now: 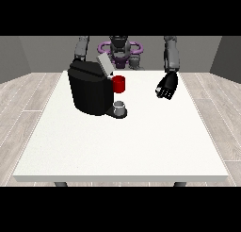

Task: Insert the coffee pod into the coffee machine and close the lid

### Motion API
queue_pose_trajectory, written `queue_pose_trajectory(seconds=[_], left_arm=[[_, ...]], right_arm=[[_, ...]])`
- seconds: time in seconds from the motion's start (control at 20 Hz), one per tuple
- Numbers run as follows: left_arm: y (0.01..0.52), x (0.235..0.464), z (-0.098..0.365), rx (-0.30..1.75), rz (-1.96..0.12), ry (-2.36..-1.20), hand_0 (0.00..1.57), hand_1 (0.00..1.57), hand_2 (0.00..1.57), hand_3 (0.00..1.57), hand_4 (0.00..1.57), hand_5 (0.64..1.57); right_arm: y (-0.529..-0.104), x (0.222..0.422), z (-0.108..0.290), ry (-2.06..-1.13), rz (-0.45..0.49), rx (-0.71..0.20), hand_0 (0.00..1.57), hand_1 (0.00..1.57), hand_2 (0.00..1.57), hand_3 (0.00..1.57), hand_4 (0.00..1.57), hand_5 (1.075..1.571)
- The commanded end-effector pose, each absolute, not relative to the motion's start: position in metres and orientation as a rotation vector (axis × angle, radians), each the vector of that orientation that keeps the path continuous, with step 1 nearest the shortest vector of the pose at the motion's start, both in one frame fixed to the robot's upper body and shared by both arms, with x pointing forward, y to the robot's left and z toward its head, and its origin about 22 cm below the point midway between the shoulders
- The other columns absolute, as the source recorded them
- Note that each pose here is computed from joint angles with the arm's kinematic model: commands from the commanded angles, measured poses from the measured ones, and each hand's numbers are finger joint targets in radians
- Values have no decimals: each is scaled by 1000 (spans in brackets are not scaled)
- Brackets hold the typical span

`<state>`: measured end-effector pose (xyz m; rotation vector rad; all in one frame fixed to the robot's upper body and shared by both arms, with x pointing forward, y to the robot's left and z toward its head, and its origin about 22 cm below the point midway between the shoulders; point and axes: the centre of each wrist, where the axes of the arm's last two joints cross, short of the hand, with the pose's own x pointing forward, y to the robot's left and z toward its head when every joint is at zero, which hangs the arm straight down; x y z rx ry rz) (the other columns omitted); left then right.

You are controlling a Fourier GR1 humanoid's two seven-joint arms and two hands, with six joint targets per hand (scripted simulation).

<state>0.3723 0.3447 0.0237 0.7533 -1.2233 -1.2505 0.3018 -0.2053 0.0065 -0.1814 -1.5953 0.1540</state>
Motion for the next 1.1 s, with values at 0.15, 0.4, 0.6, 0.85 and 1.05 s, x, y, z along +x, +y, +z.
queue_pose_trajectory(seconds=[0.15, 0.4, 0.6, 0.85, 1.05], left_arm=[[336, 378, 21, 677, -1262, -1286, 1277, 1277, 1311, 1244, 496, 1571], [308, 393, 38, 524, -1200, -1385, 1449, 1449, 1434, 1357, 517, 1571], [307, 406, 72, 516, -1256, -1363, 1403, 1403, 1395, 1319, 502, 1571], [289, 422, 97, 523, -1234, -1366, 1424, 1424, 1404, 1341, 557, 1571], [258, 432, 123, 488, -1279, -1357, 1331, 1331, 1351, 1323, 592, 1571]], right_arm=[[-190, 296, -11, -1519, 142, -259, 0, 0, 0, 0, 0, 1571], [-217, 302, -22, -1474, 108, -292, 0, 0, 0, 0, 0, 1571], [-236, 295, -40, -1462, 135, -301, 0, 0, 0, 0, 0, 1571], [-205, 288, -38, -1475, 210, -228, 0, 0, 0, 0, 0, 1571], [-205, 303, -29, -1452, 155, -237, 0, 0, 0, 0, 0, 1571]])
